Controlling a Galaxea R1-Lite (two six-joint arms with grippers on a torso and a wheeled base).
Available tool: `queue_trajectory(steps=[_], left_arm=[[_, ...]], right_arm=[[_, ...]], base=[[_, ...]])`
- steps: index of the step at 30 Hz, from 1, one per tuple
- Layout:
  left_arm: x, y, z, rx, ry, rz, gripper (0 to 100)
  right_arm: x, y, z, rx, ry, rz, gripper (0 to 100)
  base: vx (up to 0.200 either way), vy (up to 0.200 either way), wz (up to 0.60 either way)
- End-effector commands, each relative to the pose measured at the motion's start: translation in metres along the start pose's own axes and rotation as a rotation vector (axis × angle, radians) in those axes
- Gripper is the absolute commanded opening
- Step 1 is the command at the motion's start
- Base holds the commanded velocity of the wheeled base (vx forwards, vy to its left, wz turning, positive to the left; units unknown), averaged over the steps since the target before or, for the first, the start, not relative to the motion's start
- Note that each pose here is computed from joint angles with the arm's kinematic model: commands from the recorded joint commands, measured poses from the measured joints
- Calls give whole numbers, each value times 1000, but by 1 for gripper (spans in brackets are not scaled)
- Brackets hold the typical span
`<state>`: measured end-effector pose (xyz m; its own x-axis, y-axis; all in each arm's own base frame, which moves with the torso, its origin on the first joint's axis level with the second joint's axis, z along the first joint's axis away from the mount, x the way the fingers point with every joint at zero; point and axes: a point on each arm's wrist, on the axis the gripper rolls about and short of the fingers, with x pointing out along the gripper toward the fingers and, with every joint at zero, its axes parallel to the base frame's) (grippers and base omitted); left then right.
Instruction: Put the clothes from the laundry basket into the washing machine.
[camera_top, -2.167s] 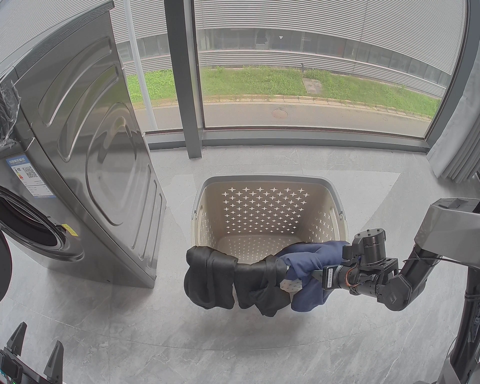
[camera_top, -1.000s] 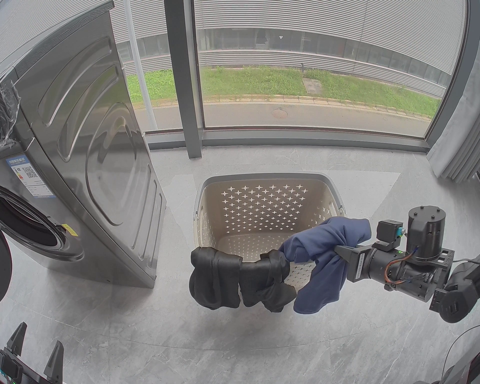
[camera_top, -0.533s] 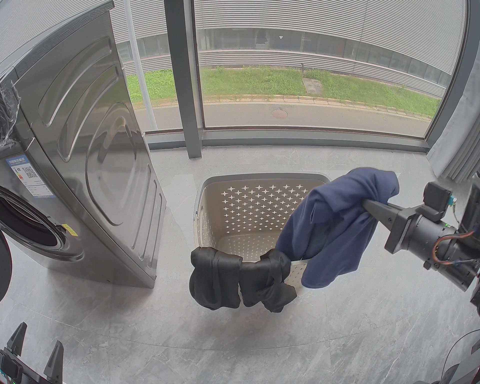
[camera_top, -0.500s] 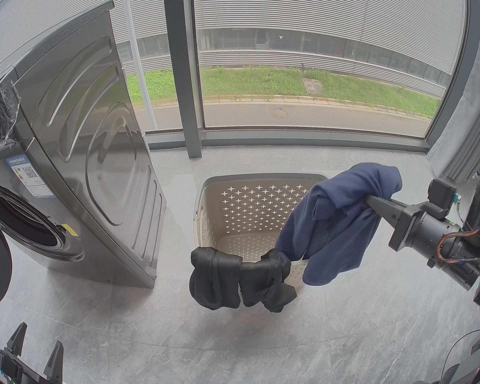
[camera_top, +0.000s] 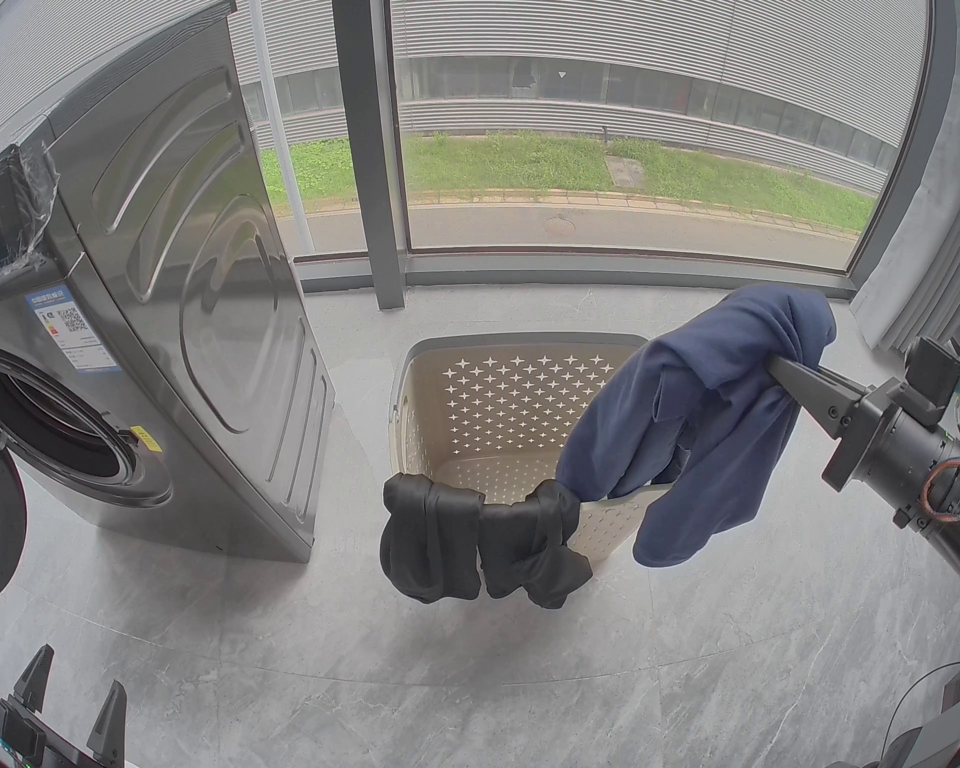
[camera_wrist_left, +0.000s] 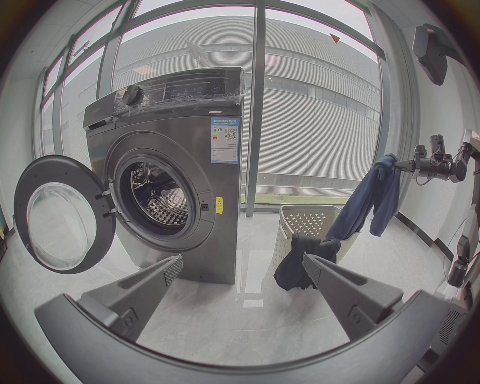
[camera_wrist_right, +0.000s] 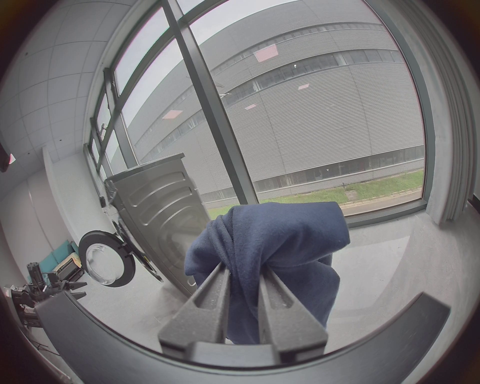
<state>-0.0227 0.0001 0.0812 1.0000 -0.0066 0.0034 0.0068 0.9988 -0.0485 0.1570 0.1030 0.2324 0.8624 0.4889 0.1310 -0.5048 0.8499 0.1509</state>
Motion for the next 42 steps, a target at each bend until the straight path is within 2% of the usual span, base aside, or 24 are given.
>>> queue_trajectory(steps=[1, 3, 14, 16, 19, 24, 31, 42], left_arm=[[0, 0, -5, -1, 0, 0, 100], [0, 0, -5, -1, 0, 4, 100], [0, 0, -5, -4, 0, 5, 100], [0, 0, -5, -4, 0, 5, 100], [0, 0, -5, -4, 0, 5, 100], [0, 0, -5, -4, 0, 5, 100], [0, 0, -5, -4, -1, 3, 100], [0, 0, -5, -5, -1, 3, 100]], right_arm=[[-2, 3, 2, 1, -14, 21, 0], [-1, 4, 4, 3, -30, 26, 0], [0, 4, 2, 12, -22, 42, 0], [0, 7, 2, 17, -20, 64, 0], [-1, 9, 1, 46, -15, 80, 0], [-1, 9, 2, 49, -19, 82, 0], [-2, 10, -3, 96, 3, 96, 0], [-2, 14, -4, 99, 9, 120, 0]], base=[[0, 0, 0], [0, 0, 0], [0, 200, 0], [0, 200, 0], [0, 200, 0], [0, 200, 0], [0, 200, 0], [0, 200, 0]])
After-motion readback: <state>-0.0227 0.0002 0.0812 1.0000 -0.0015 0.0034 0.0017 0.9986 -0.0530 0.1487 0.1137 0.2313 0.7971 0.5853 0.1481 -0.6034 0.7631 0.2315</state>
